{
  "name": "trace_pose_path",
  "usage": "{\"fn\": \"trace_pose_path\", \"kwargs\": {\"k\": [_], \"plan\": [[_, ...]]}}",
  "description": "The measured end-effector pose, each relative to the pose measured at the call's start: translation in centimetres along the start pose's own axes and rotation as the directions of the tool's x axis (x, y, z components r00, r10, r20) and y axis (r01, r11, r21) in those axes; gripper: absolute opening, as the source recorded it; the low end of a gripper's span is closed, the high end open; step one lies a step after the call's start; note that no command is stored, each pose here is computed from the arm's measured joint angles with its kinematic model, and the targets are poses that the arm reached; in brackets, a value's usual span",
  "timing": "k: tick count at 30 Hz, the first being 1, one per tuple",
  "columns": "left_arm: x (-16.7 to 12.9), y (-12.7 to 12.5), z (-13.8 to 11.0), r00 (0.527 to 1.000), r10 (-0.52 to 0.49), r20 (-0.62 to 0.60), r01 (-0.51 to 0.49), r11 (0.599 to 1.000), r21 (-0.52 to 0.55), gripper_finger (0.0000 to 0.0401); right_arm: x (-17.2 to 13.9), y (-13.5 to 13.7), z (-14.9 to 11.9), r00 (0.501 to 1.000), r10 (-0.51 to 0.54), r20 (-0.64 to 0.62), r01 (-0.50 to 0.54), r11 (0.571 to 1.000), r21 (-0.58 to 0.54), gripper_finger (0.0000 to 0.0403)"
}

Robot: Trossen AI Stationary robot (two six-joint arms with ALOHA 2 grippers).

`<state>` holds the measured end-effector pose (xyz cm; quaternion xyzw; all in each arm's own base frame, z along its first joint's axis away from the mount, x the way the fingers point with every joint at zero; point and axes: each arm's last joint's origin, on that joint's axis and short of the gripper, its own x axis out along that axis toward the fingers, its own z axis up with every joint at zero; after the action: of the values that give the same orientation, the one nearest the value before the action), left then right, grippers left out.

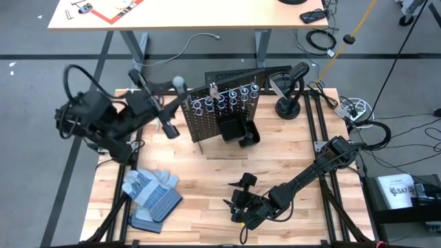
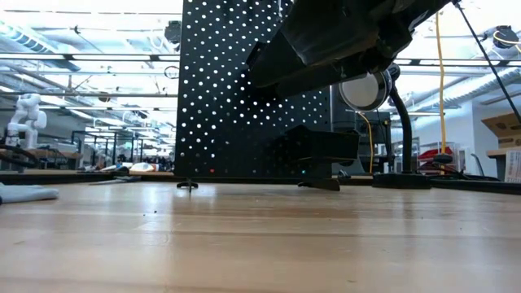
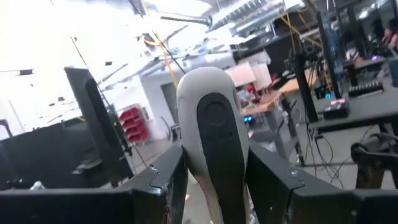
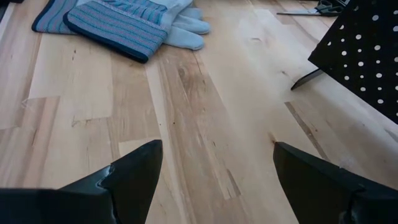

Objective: Hang tools onto peg board
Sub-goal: Hang the gray screwdriver on the black pegboard

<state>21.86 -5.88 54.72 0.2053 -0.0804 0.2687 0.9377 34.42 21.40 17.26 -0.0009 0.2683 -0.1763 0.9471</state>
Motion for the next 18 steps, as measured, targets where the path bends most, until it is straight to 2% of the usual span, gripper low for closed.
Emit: {"fn": "trace_pose_path", "kwargs": {"k": [5, 12, 18], "plan": [[1.1, 1.0, -0.9, 0.999, -0.033, 0.029, 0.033, 0.999, -0.020, 0.0140, 0.0, 0.0, 0.0, 1.000, 0.000, 0.000, 0.000, 1.000, 0.000, 0.0301], [2.7, 1.6, -2.4, 0.999, -0.033, -0.019, 0.032, 0.999, -0.036, 0.0140, 0.0, 0.0, 0.0, 1.000, 0.000, 0.000, 0.000, 1.000, -0.001, 0.0301], [3.3, 1.7, -2.8, 0.999, -0.032, -0.019, 0.032, 0.999, -0.035, 0.0140, 0.0, 0.0, 0.0, 1.000, -0.001, -0.001, 0.001, 1.000, -0.003, 0.0301]]}}
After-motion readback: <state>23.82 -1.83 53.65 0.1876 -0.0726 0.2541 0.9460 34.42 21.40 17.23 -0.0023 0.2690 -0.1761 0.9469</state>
